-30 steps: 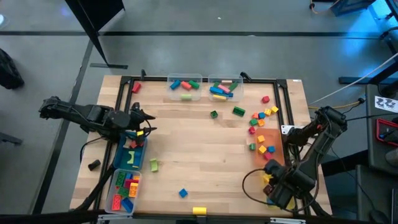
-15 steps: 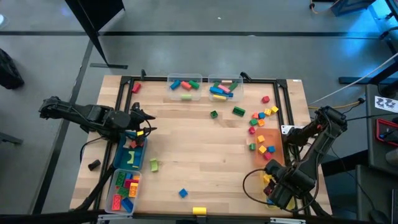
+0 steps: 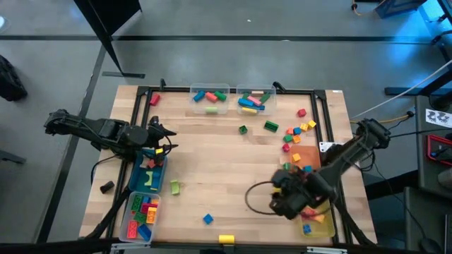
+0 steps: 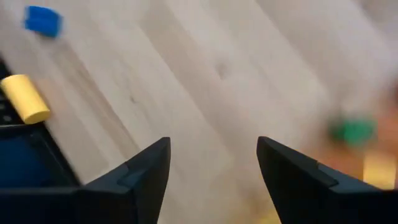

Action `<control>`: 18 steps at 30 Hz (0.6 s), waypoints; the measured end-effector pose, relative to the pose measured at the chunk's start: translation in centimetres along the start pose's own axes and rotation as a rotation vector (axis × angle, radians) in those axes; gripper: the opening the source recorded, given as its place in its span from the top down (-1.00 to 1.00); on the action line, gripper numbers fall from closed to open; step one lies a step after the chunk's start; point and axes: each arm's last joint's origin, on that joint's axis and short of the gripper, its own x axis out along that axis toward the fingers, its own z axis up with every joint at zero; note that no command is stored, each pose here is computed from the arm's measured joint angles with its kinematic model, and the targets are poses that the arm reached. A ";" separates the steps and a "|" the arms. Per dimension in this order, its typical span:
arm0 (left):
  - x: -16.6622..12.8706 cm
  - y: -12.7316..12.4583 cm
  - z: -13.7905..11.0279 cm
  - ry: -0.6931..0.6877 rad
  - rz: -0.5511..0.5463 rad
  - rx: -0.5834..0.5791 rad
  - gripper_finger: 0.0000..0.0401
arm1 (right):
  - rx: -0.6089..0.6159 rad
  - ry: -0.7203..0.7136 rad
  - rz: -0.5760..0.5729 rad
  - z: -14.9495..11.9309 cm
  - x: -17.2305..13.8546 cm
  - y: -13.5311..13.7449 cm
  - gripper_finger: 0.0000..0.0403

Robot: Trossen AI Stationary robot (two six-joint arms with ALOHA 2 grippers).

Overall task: Sort blocks by size
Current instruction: Put the green game piece into the yellow bin

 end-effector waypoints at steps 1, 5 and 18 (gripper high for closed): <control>0.0 0.0 0.0 0.000 0.000 0.000 -0.08 | -0.074 -0.019 0.014 0.6 0.3 0.2 -0.18; 0.0 0.0 0.0 0.000 0.000 0.000 -0.08 | -0.387 -0.021 -0.019 2.4 2.2 0.2 -0.18; 0.0 0.0 0.0 0.000 0.000 0.000 -0.08 | -0.597 0.486 -0.351 6.4 8.6 -4.8 -0.18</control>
